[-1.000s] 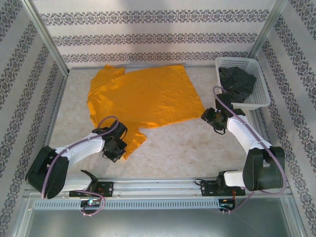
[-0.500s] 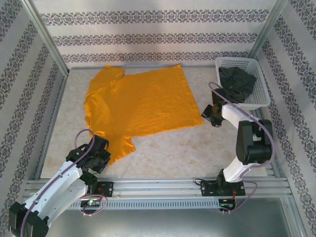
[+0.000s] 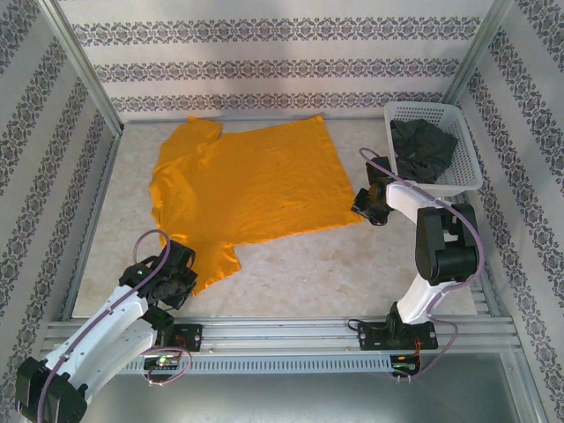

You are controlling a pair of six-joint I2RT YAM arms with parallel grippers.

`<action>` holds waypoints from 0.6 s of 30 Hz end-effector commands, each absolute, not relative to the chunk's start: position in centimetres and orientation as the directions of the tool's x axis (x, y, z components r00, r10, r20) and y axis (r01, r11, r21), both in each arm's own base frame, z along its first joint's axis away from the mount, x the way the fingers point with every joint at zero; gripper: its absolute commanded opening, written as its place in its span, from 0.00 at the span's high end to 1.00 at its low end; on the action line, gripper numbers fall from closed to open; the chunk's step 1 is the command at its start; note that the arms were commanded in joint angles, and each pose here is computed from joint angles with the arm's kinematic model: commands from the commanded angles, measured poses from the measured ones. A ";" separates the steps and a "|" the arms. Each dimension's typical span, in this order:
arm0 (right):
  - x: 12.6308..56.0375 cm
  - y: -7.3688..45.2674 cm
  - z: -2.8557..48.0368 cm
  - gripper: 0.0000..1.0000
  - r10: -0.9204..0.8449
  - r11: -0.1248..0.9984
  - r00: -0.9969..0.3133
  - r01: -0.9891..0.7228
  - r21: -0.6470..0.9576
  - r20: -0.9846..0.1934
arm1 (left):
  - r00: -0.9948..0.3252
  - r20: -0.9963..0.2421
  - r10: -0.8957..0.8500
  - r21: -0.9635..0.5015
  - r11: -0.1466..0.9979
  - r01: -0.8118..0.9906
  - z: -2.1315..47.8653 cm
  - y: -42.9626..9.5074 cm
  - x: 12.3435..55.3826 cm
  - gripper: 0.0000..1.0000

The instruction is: Fold and stack the t-shirts

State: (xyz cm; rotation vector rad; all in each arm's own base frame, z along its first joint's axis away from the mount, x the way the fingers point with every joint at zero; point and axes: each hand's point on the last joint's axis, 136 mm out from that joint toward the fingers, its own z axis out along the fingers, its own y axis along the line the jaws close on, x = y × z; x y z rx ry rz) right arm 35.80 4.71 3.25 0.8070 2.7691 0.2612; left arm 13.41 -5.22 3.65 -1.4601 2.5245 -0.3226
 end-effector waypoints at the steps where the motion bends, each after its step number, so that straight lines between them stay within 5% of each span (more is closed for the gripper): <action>1: 35.0 5.0 2.5 0.63 0.526 0.846 -0.837 0.497 0.193 -0.152 | -0.481 -0.092 -0.872 -0.272 0.486 -0.830 4.4 -4.7 13.6 1.00; 9: 33.8 5.1 1.4 0.71 0.533 0.846 -0.837 0.523 0.106 -0.121 | -0.485 -0.096 -0.869 -0.276 0.491 -0.826 4.5 -4.8 13.9 1.00; 15: 33.2 3.8 1.5 0.99 0.537 0.843 -0.833 0.536 0.041 -0.133 | -0.486 -0.105 -0.868 -0.276 0.495 -0.824 5.0 -4.6 13.8 1.00; 18: 32.0 2.9 2.3 1.00 0.550 0.833 -0.821 0.552 0.036 -0.152 | -0.486 -0.106 -0.868 -0.278 0.495 -0.823 5.3 -4.5 13.6 1.00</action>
